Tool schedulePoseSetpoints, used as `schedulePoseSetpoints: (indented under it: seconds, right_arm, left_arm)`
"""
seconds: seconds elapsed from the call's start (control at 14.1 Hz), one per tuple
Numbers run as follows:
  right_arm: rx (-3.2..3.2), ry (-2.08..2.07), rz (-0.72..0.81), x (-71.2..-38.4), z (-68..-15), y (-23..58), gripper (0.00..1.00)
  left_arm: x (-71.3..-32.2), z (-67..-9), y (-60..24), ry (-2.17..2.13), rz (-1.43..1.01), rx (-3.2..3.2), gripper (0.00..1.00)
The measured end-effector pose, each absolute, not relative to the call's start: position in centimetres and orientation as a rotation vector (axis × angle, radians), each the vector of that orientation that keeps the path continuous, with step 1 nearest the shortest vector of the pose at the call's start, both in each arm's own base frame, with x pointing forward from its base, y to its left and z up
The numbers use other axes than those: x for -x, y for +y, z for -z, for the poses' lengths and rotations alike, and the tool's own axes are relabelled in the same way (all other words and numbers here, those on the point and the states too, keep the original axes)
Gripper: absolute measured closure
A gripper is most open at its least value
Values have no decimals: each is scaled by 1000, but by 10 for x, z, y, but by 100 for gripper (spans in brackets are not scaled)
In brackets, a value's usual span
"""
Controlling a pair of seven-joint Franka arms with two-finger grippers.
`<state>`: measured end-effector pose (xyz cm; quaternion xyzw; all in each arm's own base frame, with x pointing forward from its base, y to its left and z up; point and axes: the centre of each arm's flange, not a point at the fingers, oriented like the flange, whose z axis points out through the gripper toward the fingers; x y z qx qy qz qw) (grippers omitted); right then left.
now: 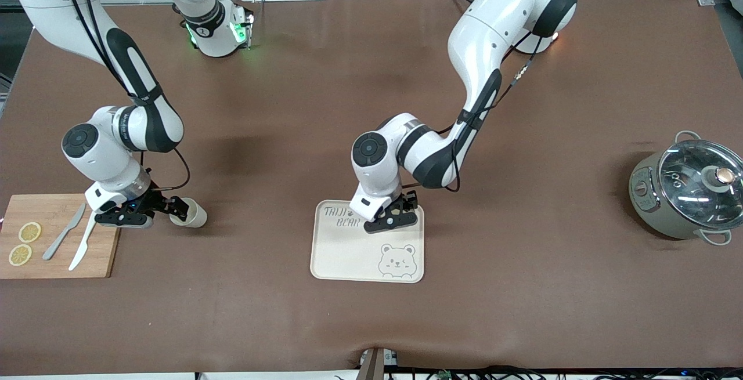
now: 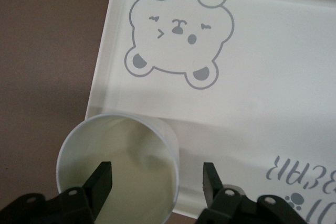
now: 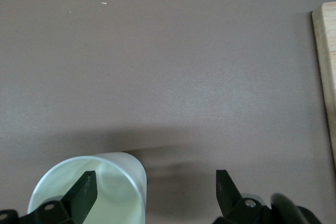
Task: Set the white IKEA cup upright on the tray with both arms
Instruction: 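Reach the right gripper to the white cup beside the cutting board, then close the right gripper on the cup while the left gripper withdraws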
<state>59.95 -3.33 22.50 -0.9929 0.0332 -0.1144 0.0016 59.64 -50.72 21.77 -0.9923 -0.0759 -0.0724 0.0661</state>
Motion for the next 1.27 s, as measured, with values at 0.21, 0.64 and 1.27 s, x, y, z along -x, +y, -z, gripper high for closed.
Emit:
schedulePoseSetpoints:
  seconds: [0.21, 0.64, 1.27]
  right_arm:
    - [3116, 105, 366, -600, -225, -34, 7]
    - [3121, 103, 308, -597, -211, -33, 37]
    - [3132, 67, 95, -599, -196, -23, 2]
  left_arm:
    - [-595, -229, -511, -220, 208, 2981, 22]
    - [-598, -261, -511, -205, 205, 2970, 22]
    - [-590, -315, -504, -164, 124, 2942, 19]
